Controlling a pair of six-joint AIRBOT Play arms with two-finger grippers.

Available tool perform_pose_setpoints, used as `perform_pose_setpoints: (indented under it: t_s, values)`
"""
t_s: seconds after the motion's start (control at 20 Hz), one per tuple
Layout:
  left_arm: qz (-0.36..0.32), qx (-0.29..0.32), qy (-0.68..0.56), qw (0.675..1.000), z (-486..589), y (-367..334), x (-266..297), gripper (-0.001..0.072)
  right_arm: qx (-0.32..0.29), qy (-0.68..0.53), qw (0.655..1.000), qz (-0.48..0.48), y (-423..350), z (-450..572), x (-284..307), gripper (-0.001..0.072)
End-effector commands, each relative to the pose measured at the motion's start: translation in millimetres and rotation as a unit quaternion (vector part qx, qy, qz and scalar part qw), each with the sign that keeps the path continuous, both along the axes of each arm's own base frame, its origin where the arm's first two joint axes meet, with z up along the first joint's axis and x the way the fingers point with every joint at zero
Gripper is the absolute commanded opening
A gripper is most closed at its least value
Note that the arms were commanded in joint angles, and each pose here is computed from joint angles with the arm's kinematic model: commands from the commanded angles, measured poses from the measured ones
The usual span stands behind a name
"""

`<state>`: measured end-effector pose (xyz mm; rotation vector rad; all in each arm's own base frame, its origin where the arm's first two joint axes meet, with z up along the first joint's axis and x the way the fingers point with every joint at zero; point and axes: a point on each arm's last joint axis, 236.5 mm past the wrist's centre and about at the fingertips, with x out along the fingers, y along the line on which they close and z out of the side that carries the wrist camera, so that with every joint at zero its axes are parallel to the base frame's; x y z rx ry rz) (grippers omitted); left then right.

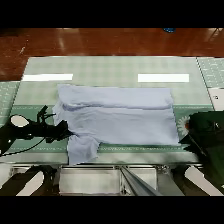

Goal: Fold the shirts.

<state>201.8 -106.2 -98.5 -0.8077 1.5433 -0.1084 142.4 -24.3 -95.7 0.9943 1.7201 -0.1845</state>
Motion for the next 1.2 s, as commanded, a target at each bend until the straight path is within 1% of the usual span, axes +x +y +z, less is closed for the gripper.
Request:
perform_pose_setpoints:
  t_s: [0.0,0.3,0.45,0.55,0.6,0.7,0.8,0.85,1.0,1.15]
  values:
    - [-0.002,-0.001,-0.002,1.000,0,0,0,0.0017,0.028,-0.003,1.000,-0.009,8,-4,7,0.0413]
    - [-0.002,-0.002,-0.002,1.000,1,-1,1,0.0017,0.051,-0.043,0.997,-0.033,13,-11,33,0.0413]
    - [-0.001,-0.001,-0.003,1.000,1,-1,1,0.0017,0.042,-0.055,0.997,-0.035,10,-18,40,0.0412]
    - [-0.001,-0.002,-0.003,1.000,1,-1,1,0.0017,0.032,-0.063,0.997,-0.012,16,-20,46,0.0411]
    - [-0.001,-0.002,-0.003,1.000,1,-1,1,0.0017,0.034,-0.071,0.997,0.003,24,-20,51,0.0363]
    - [-0.002,-0.002,-0.004,1.000,2,-1,2,0.0017,0.052,-0.104,0.992,0.038,40,-13,63,0.0026]
    - [-0.017,-0.002,-0.027,0.999,15,0,15,0.0017,0.077,-0.136,0.986,0.049,48,5,79,0.0023]
    - [-0.020,-0.001,-0.046,0.999,26,1,27,0.0017,0.080,-0.148,0.984,0.056,46,15,87,0.0023]
    - [-0.027,0.011,-0.128,0.991,76,7,78,0.0017,0.066,-0.191,0.977,0.063,31,47,119,0.0023]
    - [-0.057,0.037,-0.182,0.981,111,16,114,0.0017,0.062,-0.256,0.963,0.048,23,80,158,0.0023]
